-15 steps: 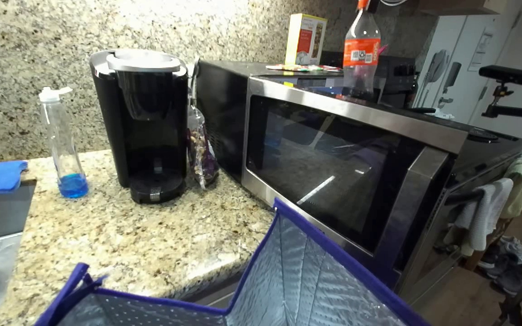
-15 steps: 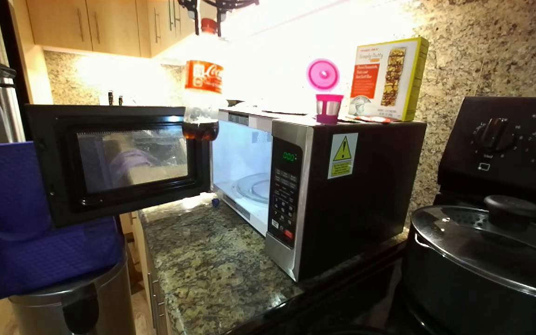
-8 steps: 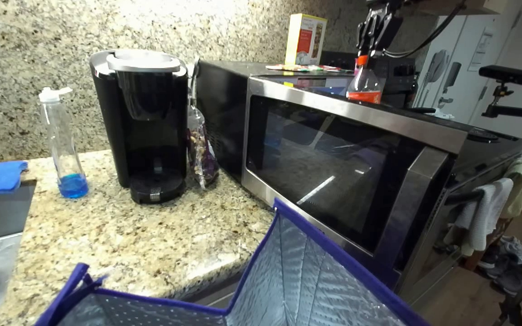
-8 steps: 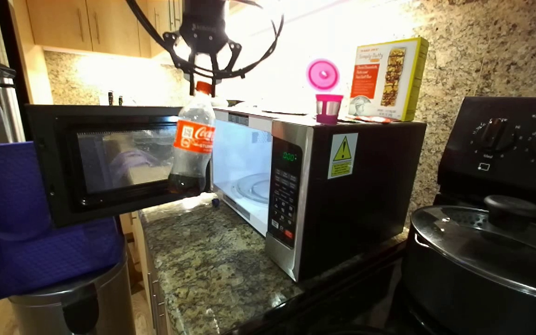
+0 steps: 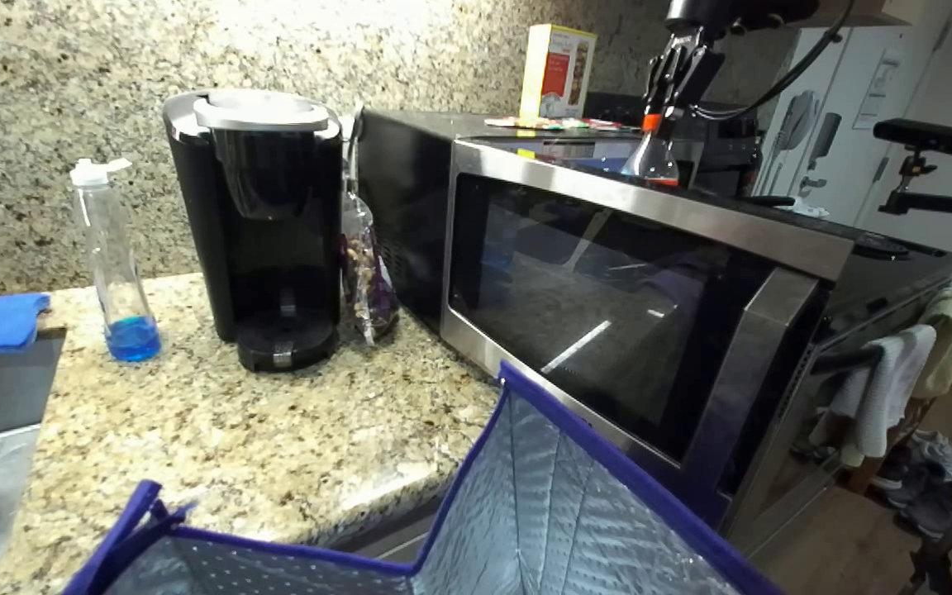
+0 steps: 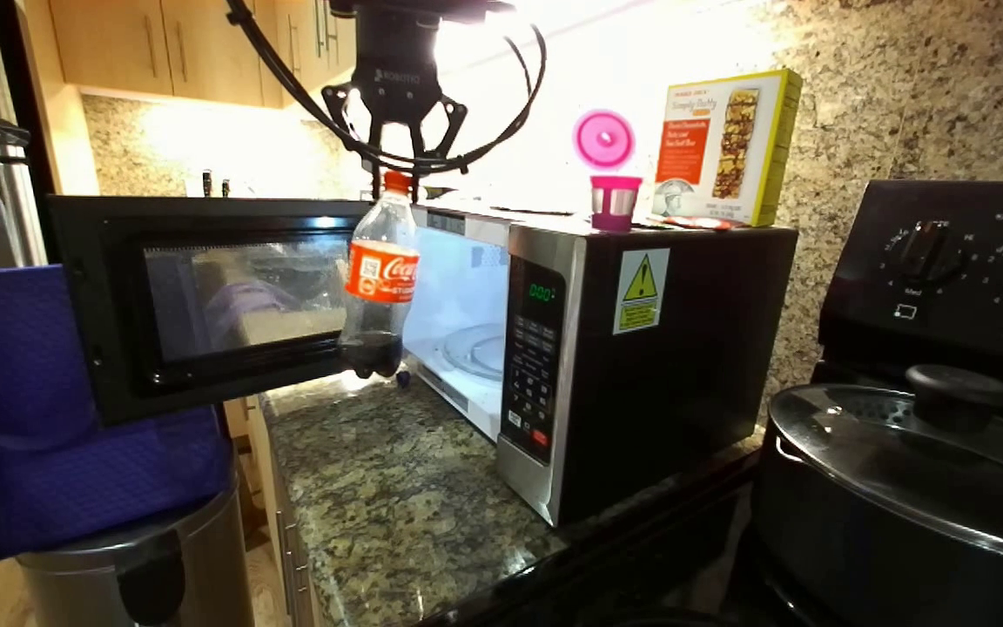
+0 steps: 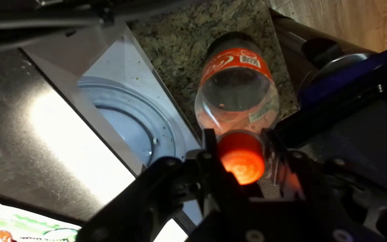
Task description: Remove the bottle of coca-cola from the microwave and put it on the shelf
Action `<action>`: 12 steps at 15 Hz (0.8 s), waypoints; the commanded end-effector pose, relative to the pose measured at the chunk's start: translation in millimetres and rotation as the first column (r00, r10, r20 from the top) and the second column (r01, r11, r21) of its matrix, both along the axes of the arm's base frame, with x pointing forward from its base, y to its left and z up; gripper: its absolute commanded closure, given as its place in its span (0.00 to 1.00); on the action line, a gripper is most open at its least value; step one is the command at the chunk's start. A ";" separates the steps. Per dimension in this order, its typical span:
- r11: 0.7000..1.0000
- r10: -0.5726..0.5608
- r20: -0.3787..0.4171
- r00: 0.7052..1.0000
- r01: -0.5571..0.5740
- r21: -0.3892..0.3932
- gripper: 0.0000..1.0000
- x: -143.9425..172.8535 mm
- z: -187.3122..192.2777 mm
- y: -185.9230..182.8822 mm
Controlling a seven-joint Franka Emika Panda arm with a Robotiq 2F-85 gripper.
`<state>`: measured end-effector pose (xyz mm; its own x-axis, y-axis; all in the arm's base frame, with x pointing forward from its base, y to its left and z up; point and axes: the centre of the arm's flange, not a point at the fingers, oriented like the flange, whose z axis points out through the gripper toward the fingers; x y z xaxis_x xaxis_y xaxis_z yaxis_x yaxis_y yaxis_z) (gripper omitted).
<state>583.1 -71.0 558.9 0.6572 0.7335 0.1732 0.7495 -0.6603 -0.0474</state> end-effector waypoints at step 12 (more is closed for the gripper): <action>0.951 -0.311 0.073 0.948 0.310 0.020 0.85 -52.3 -79.6 104.2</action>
<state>551.8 22.0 504.2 0.7984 0.5852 0.1417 0.5953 -0.8026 -0.0394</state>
